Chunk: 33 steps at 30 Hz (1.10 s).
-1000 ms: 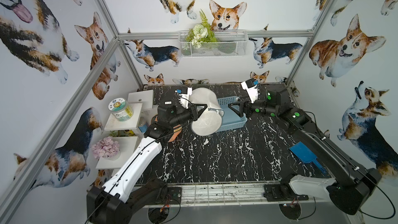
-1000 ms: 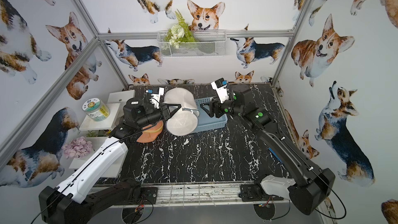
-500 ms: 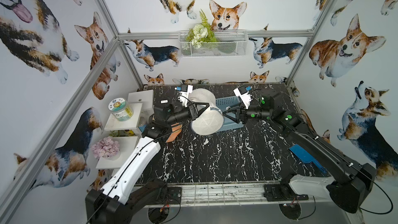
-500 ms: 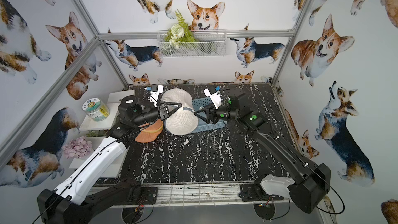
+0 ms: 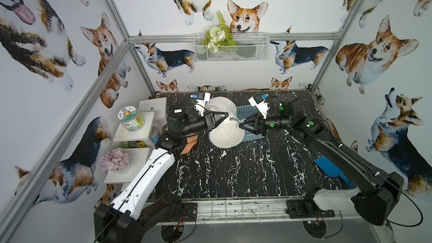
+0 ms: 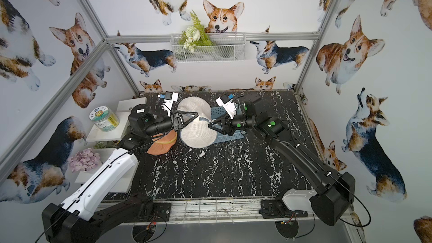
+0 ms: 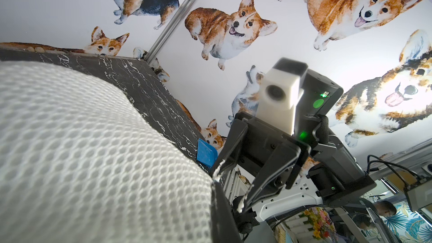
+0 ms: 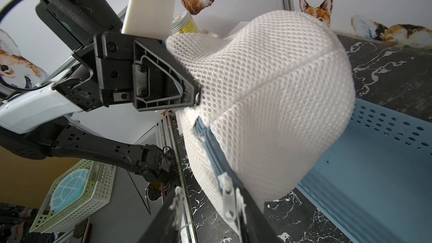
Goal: Turn the laundry bag inside out
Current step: Zip the zipper on the laundry bag.
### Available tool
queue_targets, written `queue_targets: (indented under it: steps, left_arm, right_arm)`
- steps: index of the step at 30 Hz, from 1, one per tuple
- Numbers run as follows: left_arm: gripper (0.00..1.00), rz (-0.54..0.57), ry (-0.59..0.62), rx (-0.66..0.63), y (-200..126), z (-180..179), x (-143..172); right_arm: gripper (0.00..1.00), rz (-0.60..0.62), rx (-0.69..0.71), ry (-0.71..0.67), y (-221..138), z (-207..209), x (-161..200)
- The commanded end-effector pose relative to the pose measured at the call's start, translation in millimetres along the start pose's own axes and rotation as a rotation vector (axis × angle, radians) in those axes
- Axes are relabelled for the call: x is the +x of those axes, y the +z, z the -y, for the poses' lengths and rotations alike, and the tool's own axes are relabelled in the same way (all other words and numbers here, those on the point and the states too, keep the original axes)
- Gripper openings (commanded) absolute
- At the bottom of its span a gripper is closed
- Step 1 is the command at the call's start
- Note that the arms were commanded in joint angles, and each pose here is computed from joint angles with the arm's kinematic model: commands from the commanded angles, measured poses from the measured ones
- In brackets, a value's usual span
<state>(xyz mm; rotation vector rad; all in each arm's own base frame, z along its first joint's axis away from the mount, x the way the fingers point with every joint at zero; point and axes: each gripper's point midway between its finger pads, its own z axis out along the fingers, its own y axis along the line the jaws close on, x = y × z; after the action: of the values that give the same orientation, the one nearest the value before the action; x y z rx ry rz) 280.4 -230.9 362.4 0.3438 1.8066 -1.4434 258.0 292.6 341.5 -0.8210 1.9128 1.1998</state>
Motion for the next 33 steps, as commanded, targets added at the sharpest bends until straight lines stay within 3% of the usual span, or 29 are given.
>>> queue_targets:
  steps: [1, 26, 33]
  left_arm:
    - [0.00, 0.017, 0.029, 0.033, -0.3, 7.3, -5.1]
    - [0.00, 0.029, 0.021, 0.002, -4.5, 1.3, -6.1]
    - [0.00, 0.066, 0.023, -0.008, -11.3, 1.5, -13.6]
  right_arm:
    - [0.42, -0.012, 0.047, -0.017, 0.7, 7.4, 1.5]
    - [0.03, -0.016, 0.136, -0.003, -8.1, 22.7, 8.2]
    - [0.00, -0.042, 0.159, 0.043, -11.6, 35.1, 26.6]
